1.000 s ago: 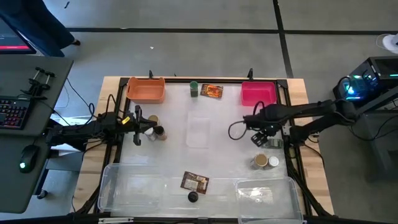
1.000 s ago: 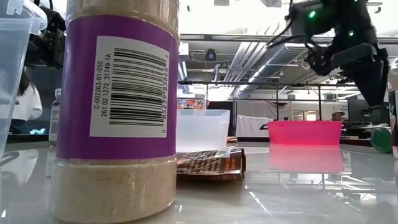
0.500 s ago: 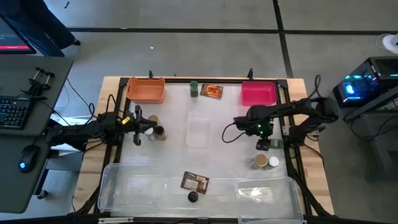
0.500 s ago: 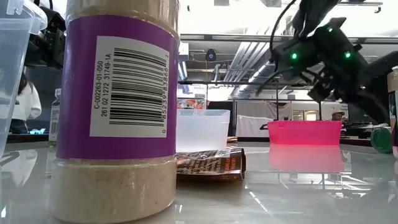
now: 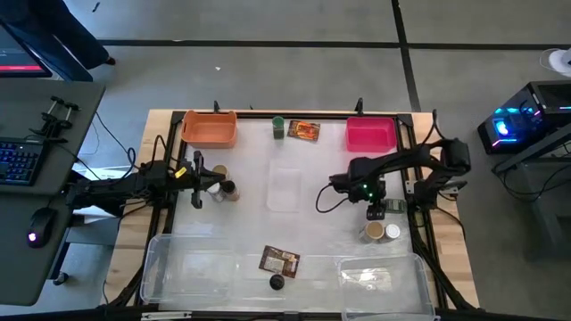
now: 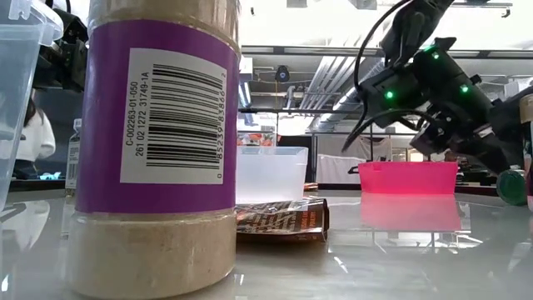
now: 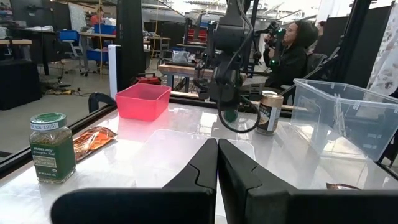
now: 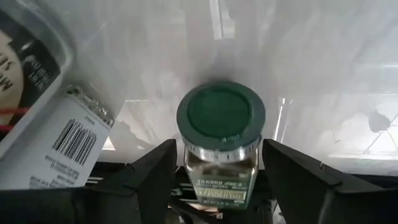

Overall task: Sort spices by type
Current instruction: Put the bottom green seasoning bottle into the red bin

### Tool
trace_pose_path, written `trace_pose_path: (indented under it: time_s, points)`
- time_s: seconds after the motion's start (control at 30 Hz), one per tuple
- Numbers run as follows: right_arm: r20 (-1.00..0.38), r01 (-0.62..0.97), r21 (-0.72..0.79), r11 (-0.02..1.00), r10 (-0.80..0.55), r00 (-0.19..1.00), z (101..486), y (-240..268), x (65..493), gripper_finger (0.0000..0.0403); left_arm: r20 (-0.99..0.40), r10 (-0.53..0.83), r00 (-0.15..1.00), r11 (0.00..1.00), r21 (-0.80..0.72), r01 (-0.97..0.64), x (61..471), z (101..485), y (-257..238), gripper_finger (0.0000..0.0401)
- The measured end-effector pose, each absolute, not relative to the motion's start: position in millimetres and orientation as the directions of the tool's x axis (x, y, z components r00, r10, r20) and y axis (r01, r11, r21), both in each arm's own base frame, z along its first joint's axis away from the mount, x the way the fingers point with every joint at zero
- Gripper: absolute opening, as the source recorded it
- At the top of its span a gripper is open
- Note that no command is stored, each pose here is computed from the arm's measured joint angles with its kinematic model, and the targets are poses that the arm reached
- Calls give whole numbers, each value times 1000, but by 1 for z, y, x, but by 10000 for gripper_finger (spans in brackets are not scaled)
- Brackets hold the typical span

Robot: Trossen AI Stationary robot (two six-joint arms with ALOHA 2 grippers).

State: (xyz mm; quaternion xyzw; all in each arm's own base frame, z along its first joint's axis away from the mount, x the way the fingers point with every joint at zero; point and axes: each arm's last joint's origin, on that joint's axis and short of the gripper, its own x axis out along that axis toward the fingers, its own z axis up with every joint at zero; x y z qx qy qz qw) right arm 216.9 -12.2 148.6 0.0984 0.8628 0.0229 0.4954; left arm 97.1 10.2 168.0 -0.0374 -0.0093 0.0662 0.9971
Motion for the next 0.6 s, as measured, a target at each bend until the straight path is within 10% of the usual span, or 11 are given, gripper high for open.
trace_pose_path:
  time_s: [0.3,0.6]
  points:
    - [-836,130,43,991,107,-538,138,-14,219,220,13,133,991,988,-75,-131,97,168,10,1]
    - [-820,151,17,988,100,-564,142,-14,217,119,14,133,991,988,-76,-131,97,168,10,1]
